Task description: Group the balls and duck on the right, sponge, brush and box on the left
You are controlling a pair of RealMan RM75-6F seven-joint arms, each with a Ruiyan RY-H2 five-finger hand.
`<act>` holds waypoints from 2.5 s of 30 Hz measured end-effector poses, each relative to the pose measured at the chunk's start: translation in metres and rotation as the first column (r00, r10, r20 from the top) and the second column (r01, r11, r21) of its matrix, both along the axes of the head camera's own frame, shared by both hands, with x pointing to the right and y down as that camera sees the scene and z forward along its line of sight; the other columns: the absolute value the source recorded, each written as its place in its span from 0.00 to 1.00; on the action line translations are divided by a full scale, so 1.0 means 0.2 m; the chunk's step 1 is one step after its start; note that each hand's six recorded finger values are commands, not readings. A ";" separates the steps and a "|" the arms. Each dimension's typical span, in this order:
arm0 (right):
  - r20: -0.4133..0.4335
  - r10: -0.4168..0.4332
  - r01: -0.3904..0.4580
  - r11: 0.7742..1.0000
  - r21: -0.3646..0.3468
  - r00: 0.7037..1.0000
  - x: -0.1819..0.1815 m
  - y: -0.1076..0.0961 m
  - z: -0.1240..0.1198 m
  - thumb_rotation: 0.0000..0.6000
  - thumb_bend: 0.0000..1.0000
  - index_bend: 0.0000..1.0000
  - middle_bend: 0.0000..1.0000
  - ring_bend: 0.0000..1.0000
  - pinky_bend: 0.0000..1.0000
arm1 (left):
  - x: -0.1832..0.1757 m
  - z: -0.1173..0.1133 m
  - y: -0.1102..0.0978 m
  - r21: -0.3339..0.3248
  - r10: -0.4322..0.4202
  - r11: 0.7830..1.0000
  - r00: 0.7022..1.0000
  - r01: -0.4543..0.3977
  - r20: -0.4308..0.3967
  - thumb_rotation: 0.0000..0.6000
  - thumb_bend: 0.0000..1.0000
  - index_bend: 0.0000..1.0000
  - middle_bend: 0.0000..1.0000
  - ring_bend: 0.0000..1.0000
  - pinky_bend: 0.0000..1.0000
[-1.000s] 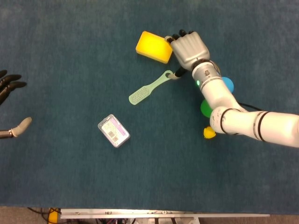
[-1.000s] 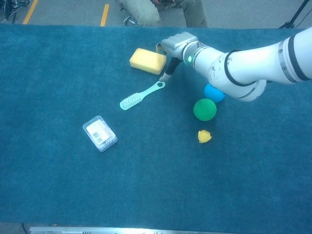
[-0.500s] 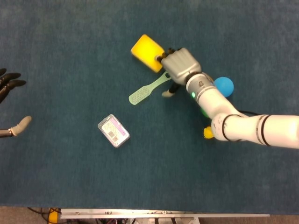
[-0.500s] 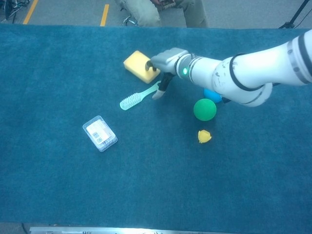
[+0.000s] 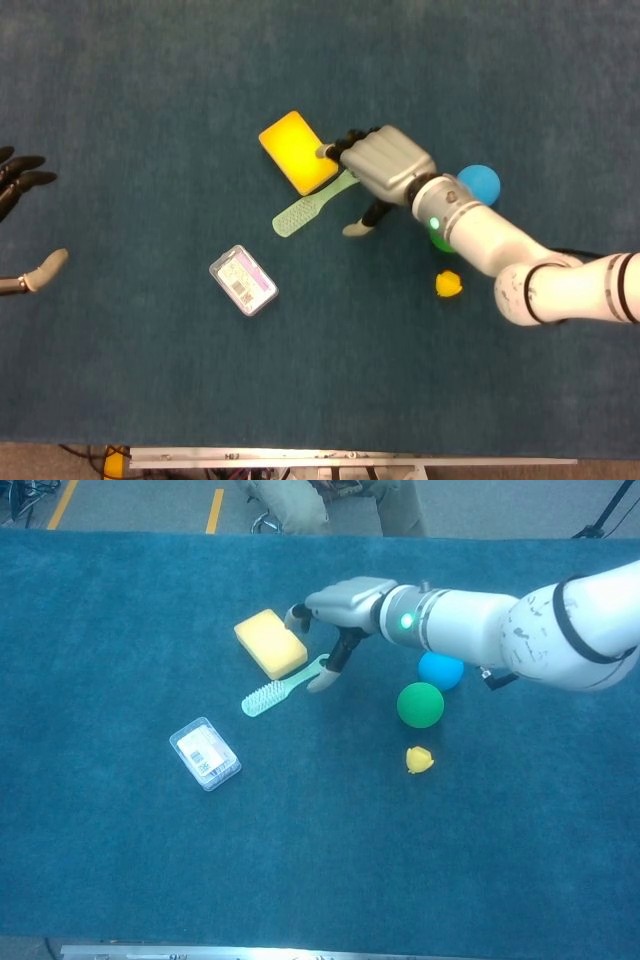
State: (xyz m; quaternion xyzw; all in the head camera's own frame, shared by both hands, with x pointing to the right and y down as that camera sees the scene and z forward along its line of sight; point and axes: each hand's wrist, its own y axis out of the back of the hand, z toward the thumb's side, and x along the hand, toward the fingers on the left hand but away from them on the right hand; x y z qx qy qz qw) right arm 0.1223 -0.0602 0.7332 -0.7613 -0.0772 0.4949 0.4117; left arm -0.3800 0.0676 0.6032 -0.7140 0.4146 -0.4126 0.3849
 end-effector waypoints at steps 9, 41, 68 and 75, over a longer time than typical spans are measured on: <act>-0.043 0.038 -0.035 0.997 0.073 0.998 0.01 -0.08 0.08 0.64 0.05 0.14 0.22 0.15 0.24 | 0.01 0.00 0.00 -0.002 0.007 1.000 1.000 -0.007 -0.002 0.37 0.25 0.19 0.15 0.05 0.00; 0.097 -0.107 0.121 0.981 -0.151 0.989 -0.26 0.26 -0.01 0.65 0.05 0.14 0.22 0.15 0.24 | -0.02 -0.04 0.02 0.014 -0.012 1.000 1.000 0.011 0.007 0.37 0.25 0.19 0.15 0.05 0.00; 0.088 0.126 -0.133 0.988 0.080 0.988 0.49 0.00 -0.44 0.66 0.05 0.14 0.23 0.17 0.24 | 0.39 0.06 -0.14 0.009 0.339 0.941 0.938 -0.339 -0.075 0.44 0.25 0.19 0.15 0.05 0.00; 0.120 0.192 -0.207 0.970 0.129 0.974 0.70 0.00 -0.53 0.69 0.05 0.14 0.24 0.17 0.24 | 0.61 0.17 -0.19 -0.020 0.449 0.891 0.887 -0.454 -0.105 0.52 0.25 0.19 0.16 0.05 0.00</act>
